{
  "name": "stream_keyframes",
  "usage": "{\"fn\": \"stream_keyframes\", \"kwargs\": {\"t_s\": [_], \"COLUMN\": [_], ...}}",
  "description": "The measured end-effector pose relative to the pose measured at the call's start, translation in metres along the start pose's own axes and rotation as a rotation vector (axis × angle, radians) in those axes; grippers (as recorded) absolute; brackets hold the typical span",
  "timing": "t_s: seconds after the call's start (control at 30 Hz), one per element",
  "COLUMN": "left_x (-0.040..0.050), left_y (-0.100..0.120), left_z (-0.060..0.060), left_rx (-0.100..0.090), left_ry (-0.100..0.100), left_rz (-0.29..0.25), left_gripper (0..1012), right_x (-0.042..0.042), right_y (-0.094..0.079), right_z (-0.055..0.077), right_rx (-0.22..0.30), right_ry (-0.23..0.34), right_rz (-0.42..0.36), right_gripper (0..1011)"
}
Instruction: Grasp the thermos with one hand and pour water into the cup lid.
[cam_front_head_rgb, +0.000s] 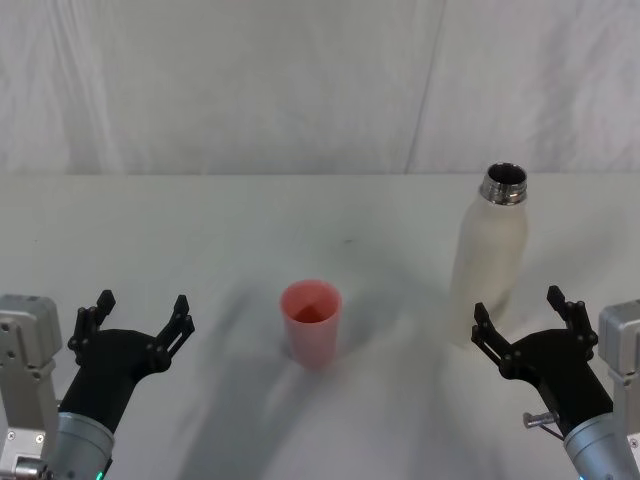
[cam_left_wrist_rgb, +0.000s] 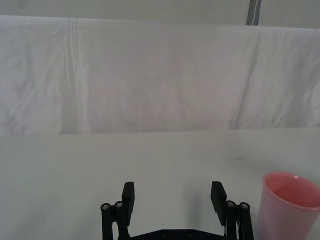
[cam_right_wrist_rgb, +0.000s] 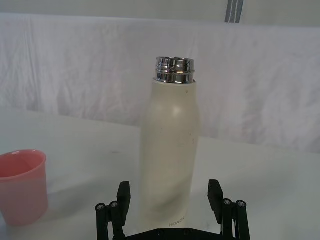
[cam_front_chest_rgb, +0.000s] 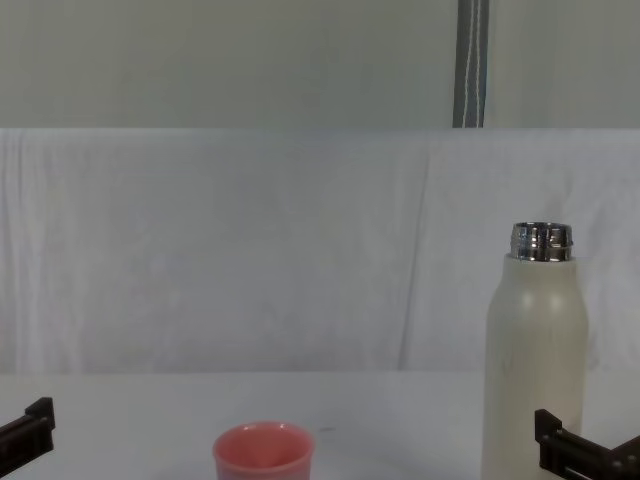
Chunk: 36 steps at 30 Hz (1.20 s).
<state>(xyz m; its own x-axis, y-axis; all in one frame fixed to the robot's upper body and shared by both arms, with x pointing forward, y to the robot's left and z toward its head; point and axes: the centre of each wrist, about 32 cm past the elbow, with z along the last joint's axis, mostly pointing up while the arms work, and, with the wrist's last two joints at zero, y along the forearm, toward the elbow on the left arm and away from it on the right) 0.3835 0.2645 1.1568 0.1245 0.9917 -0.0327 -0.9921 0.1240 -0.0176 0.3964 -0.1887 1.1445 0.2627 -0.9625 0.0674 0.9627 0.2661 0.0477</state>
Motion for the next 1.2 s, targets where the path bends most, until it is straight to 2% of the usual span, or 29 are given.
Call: {"fn": "stream_keyframes", "kwargs": {"t_s": [0.67, 1.2], "left_x": [0.0000, 0.0000], "left_y": [0.0000, 0.0000], "left_z": [0.0000, 0.0000], "left_rx": [0.000, 0.000], "left_ry": [0.000, 0.000], "left_rz": [0.000, 0.000], "left_gripper": [1001, 1001], "right_x": [0.0006, 0.0059], "right_y": [0.0004, -0.0007], "right_z": [0.0003, 0.0010], "right_rx": [0.000, -0.024], "right_ry": [0.004, 0.034], "right_rz": [0.006, 0.009], "right_gripper": [1001, 1001]}}
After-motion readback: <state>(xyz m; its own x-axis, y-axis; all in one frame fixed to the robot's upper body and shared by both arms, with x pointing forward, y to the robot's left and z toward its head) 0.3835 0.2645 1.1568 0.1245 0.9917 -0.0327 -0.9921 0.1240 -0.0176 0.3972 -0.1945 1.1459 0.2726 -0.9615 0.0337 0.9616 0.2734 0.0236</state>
